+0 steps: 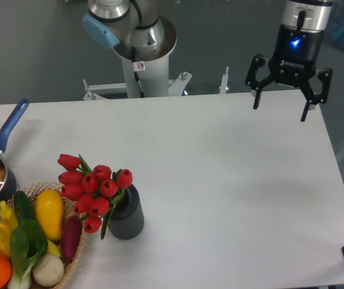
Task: Pick up the flowers from the vase
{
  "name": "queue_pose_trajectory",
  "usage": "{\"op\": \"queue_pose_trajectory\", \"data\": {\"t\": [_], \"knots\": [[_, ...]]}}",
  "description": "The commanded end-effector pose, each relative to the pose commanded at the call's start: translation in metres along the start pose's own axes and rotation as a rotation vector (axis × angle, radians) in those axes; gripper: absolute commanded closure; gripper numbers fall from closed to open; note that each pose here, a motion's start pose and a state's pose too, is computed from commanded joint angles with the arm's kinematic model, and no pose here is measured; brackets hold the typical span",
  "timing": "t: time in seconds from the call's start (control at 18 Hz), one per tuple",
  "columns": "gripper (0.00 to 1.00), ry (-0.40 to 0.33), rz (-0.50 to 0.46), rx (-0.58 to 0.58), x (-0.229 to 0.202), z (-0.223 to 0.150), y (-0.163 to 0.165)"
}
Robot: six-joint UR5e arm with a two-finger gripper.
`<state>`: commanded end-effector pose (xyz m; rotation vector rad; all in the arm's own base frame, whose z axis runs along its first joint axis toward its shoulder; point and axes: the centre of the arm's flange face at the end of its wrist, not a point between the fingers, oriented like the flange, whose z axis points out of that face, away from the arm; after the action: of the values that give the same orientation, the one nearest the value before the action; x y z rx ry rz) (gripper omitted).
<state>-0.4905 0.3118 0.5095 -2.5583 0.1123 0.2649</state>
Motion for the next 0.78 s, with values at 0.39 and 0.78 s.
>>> {"op": "queue_pose_trajectory", "data": {"t": [0.39,0.78], "knots": [[0.00,0.037,-0.007,0.062,0.012,0.014,0.000],[0.00,0.086,-0.061,0.187,0.025,0.031,0.018]]}}
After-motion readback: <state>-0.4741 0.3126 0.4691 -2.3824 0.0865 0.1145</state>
